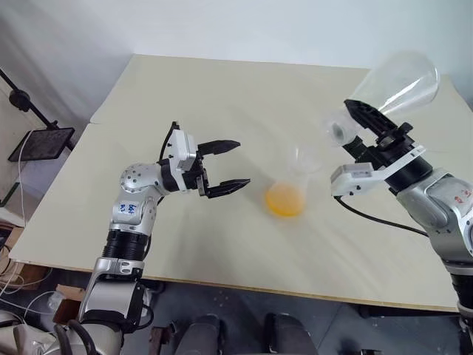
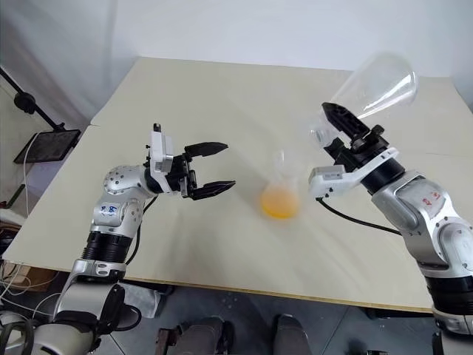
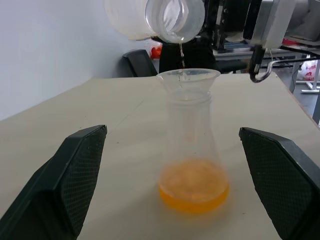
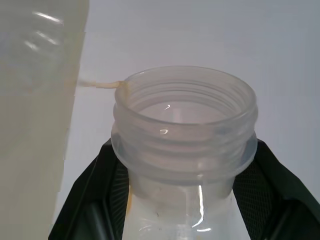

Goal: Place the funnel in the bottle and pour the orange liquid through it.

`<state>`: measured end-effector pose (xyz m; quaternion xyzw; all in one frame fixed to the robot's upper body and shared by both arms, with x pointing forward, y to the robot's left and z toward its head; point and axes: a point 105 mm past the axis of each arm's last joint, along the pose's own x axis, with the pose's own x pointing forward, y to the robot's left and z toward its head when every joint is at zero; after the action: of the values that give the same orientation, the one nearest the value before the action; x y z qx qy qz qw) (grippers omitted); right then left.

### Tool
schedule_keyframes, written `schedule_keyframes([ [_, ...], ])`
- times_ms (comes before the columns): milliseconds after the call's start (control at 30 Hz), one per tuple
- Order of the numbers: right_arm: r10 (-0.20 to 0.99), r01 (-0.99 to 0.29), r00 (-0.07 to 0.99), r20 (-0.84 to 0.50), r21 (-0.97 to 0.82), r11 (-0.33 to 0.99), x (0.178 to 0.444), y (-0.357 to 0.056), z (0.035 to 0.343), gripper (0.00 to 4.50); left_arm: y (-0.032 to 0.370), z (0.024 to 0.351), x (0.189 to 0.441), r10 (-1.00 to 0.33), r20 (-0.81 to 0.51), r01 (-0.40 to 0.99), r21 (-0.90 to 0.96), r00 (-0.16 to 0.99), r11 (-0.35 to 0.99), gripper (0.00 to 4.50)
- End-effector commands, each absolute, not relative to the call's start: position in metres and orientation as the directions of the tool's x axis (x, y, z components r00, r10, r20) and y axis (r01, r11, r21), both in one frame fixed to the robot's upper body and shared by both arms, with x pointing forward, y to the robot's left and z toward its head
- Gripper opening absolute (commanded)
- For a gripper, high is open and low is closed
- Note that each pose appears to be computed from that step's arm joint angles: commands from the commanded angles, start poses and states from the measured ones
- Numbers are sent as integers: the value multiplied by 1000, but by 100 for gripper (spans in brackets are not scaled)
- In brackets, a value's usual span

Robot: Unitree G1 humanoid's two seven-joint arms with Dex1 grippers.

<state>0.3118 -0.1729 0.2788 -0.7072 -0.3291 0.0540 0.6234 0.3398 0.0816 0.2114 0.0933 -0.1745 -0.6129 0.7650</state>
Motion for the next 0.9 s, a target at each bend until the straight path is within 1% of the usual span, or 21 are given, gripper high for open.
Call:
schedule_keyframes([
  [33, 511, 424, 751, 418, -899, 111, 302, -176, 304, 242, 79, 222, 339, -972, 165, 894, 390, 167, 220, 450],
  [100, 494, 417, 753, 435, -896, 154, 301, -177, 309, 242, 79, 221, 339, -972, 163, 894, 390, 167, 219, 450],
  [133, 447, 399, 761, 471, -882, 250, 302, -185, 315, 242, 79, 221, 339, -973, 161, 895, 390, 167, 218, 450],
  [167, 415, 382, 767, 489, -868, 317, 303, -190, 319, 242, 79, 221, 339, -973, 161, 895, 390, 167, 218, 450],
  [233, 294, 349, 796, 529, -798, 491, 306, -212, 329, 242, 79, 221, 339, -974, 157, 895, 391, 165, 215, 450],
  [267, 223, 310, 819, 528, -736, 602, 309, -227, 330, 242, 79, 221, 339, -974, 156, 895, 391, 164, 214, 450],
  [300, 182, 277, 836, 517, -684, 675, 311, -236, 329, 242, 79, 220, 339, -974, 155, 895, 391, 164, 213, 450],
  [367, 62, 249, 867, 495, -538, 805, 314, -264, 326, 242, 79, 220, 339, -975, 153, 896, 392, 162, 211, 450],
  [400, 3, 263, 870, 493, -470, 843, 314, -277, 326, 242, 79, 220, 339, -975, 152, 896, 392, 161, 209, 450],
  [467, -86, 242, 894, 440, -312, 919, 318, -299, 316, 242, 78, 219, 339, -976, 150, 896, 393, 158, 206, 450],
  [567, -124, 172, 919, 374, -99, 980, 323, -317, 301, 242, 76, 219, 339, -976, 151, 897, 393, 154, 203, 450],
  [600, -167, 193, 918, 358, -37, 981, 323, -328, 296, 242, 75, 219, 339, -977, 151, 897, 394, 153, 201, 450],
  [667, -211, 196, 931, 297, 79, 977, 327, -343, 282, 242, 74, 219, 339, -977, 150, 897, 395, 150, 198, 450],
  [733, -218, 191, 933, 287, 120, 974, 329, -351, 277, 242, 74, 219, 340, -977, 150, 897, 395, 149, 197, 450],
  [767, -218, 182, 942, 256, 158, 971, 331, -354, 270, 242, 74, 219, 340, -978, 149, 897, 396, 148, 196, 450],
  [833, -234, 201, 952, 195, 176, 964, 336, -365, 252, 242, 73, 220, 340, -978, 149, 896, 399, 147, 196, 450],
  [867, -232, 203, 958, 169, 177, 963, 338, -368, 244, 242, 73, 220, 339, -978, 149, 895, 401, 147, 196, 450],
  [900, -241, 218, 952, 187, 133, 967, 337, -371, 244, 242, 73, 220, 339, -978, 150, 894, 401, 148, 197, 450],
])
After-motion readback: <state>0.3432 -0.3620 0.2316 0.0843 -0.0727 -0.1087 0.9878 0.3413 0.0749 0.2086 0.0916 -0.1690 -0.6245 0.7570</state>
